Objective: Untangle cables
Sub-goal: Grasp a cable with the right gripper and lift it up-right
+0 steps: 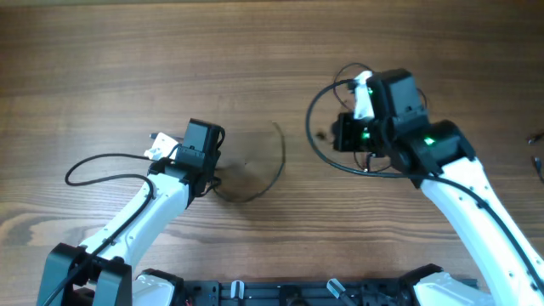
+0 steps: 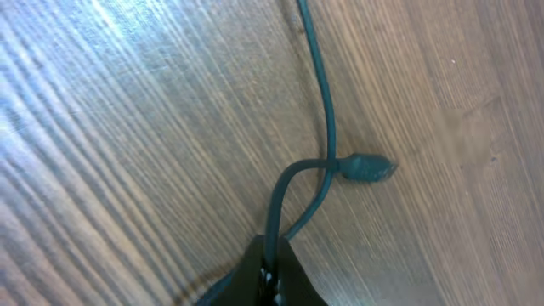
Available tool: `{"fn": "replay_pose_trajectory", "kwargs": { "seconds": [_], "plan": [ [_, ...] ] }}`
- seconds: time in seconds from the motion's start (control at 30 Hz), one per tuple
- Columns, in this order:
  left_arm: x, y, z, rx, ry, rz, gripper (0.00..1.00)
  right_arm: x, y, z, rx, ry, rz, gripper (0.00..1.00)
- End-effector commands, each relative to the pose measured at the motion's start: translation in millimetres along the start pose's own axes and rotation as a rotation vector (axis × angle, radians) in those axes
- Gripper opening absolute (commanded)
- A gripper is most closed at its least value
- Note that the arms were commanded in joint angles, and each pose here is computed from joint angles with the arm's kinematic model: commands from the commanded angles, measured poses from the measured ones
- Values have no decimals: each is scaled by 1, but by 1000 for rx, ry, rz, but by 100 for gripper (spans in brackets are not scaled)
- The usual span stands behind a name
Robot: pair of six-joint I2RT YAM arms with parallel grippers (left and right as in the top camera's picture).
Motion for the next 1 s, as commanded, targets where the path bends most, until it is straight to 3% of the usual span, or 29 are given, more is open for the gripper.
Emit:
{"fn": "replay_pose_trajectory", "kwargs": {
  "seconds": [0.0,0.1,0.17,0.2,0.23,0.3,0.33,0.37,0.4,0.43,0.47,0.73,0.97],
  "plan": [
    [7,-1,3,-36,13,43,4,-37,9,13,-96,-53,-305,4],
    [11,-1,3,-36,6,66,4,-27,0,10,-32,47,-168,4],
    [12,-1,2,-35,5,70,6,-34,-5,9,-21,61,-224,8],
    [12,-1,2,-34,5,70,20,-43,-8,12,-30,51,-303,16],
    [12,-1,2,-34,5,70,28,-48,-10,15,-42,52,-344,18],
    [12,-1,2,-31,5,70,76,-59,-21,24,-61,57,-387,26],
    [12,-1,2,-31,5,70,100,-61,-28,27,-58,73,-377,35],
    [12,-1,2,-31,5,70,100,-64,-37,30,-52,99,-363,49],
    [12,-1,2,-31,5,70,100,-66,-48,31,-36,128,-341,78],
    [12,-1,2,-31,5,70,100,-68,-59,30,-14,134,-328,94],
    [12,-1,2,-31,5,70,100,-70,-65,28,7,134,-326,100],
    [12,-1,2,-31,5,70,100,-91,-127,-13,288,213,-336,96],
    [12,-1,2,-31,5,70,100,-108,-160,-35,412,266,-348,93]
  ]
}}
Point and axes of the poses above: each gripper's point midway between its finger pads, its own y axis back along the fingers, its own x axis along the line the jaws close on, z = x × y, the point moved 7 cm from there along y, back along the fingers, and after that the axes turned 10 degrees about y, right-handed, at the moved point
